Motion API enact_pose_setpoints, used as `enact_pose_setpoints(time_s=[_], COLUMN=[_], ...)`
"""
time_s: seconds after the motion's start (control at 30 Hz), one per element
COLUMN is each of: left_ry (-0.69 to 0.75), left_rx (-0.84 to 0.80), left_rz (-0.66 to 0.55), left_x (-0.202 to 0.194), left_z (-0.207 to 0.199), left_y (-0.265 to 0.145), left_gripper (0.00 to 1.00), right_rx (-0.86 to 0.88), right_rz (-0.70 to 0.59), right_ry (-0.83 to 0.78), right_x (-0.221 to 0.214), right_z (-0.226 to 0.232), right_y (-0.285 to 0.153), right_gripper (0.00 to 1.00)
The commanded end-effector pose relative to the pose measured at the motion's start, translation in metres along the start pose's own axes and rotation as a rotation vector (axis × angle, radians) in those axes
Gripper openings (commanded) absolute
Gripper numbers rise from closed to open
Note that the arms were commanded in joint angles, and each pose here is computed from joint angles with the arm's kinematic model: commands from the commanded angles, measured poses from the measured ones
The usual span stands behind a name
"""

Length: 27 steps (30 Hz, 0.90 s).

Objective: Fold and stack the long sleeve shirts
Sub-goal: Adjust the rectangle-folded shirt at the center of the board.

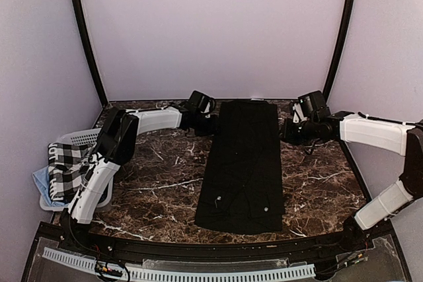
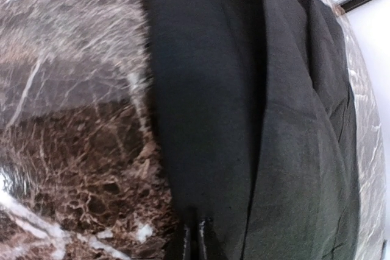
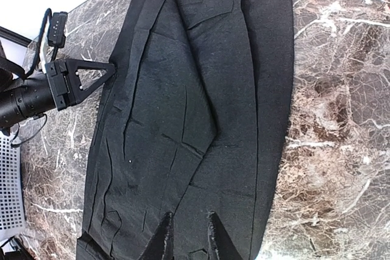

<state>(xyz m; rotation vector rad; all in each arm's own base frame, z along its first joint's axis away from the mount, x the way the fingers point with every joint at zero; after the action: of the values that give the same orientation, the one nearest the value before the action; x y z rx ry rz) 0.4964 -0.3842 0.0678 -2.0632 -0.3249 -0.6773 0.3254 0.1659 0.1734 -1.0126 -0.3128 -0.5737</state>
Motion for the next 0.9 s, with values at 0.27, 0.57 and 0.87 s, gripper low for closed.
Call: enact_pose_setpoints(time_s=[0.27, 0.57, 0.87], left_ry=[-0.064, -0.059, -0.034], left_rx=[0.086, 0.156, 0.103], left_rz=[0.045, 0.035, 0.052], left_x=[-0.026, -0.017, 0.008], left_z=[0.03, 0.078, 0.103], left_y=[-0.044, -0.078, -0.079], left_gripper=[0.0, 0.0, 0.0], right_rx=[-0.02, -0.011, 0.015], right_rz=[0.026, 0.064, 0.103], right_ry=[-0.032, -0.071, -0.108], right_x=[-0.015, -0.028, -0.044], right_z=[0.002, 0.022, 0.04], right_y=[0.008, 0.026, 0.038], right_gripper=[0.16, 0.16, 0.16])
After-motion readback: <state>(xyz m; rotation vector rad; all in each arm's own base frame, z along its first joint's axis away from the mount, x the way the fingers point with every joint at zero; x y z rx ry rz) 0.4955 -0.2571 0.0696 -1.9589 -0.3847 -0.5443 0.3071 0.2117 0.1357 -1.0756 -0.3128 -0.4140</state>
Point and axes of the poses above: each gripper's point midway between its finger pads, its own y axis out along the fingers, its own z axis along the line the jaws close on, x = y × z, the point moved 5 cm from there along -y, back along the fingers, and after that the axes turned 7 degrees about y, right-handed, at the moved point
